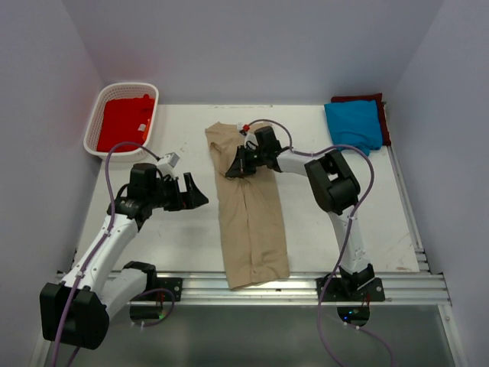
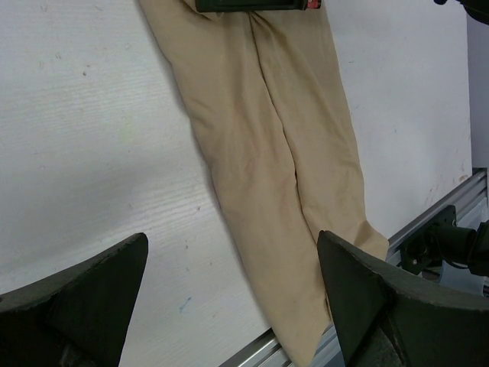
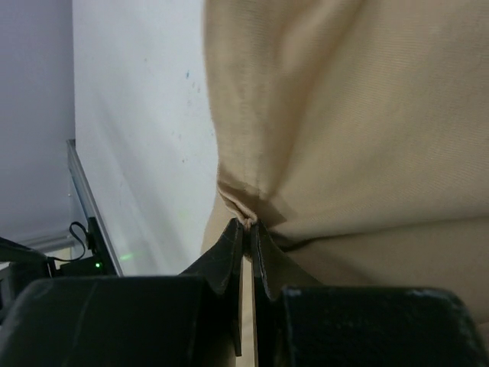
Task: Fold and stack the t-shirts
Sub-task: Grab the bottom of the folded rectangular tshirt with both arms
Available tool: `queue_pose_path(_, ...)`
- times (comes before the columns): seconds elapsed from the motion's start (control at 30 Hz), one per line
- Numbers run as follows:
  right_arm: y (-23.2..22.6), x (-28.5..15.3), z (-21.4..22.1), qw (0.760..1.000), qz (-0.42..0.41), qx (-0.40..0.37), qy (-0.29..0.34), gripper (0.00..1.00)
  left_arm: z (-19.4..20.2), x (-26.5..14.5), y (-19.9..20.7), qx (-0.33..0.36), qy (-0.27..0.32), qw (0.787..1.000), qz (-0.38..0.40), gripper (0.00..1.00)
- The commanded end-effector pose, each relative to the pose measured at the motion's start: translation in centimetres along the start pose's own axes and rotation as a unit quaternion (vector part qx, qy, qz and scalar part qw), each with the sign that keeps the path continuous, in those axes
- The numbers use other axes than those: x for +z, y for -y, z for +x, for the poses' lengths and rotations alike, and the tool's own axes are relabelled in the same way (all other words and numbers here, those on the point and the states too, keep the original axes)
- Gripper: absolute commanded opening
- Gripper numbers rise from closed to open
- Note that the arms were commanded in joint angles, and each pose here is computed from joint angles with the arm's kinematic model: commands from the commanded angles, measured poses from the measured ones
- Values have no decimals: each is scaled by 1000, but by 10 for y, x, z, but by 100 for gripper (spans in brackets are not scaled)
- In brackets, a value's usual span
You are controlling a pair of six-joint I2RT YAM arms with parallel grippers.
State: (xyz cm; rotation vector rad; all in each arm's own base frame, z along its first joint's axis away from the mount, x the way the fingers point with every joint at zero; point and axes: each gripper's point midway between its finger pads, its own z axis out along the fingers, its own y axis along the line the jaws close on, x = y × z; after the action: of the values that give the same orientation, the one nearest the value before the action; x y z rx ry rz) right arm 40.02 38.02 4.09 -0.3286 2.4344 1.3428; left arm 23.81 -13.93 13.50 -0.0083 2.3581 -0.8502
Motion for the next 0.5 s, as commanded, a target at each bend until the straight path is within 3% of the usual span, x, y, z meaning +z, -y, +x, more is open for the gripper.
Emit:
queue_pose_path(0.0,-8,8,11,1000,-15,-8,-25,0,-6,1,2,14,18,1000,7,96)
queue_pose_path(0.03,-8,9,12,999,-16,-7,-27,0,-6,0,3,14,18,1000,8,96)
queue_pose_path(0.07,-10,11,15,999,-16,-11,-32,27,-6,1,2,14,18,1000,6,96)
queue_pose_path(0.17,-13,11,15,999,-13,-19,-29,63,-8,0,3,13,20,1000,6,96)
queue_pose_path(0.2,-13,11,18,999,-13,-19,-30,69,-8,0,3,13,21,1000,6,96)
queue_pose_path(0.27,-18,8,15,999,-20,-22,-24,73,-9,0,3,13,23,1000,4,96)
queue_pose_path(0.47,-46,-5,-3,998,-49,-40,9,74,-20,3,8,10,35,999,17,95)
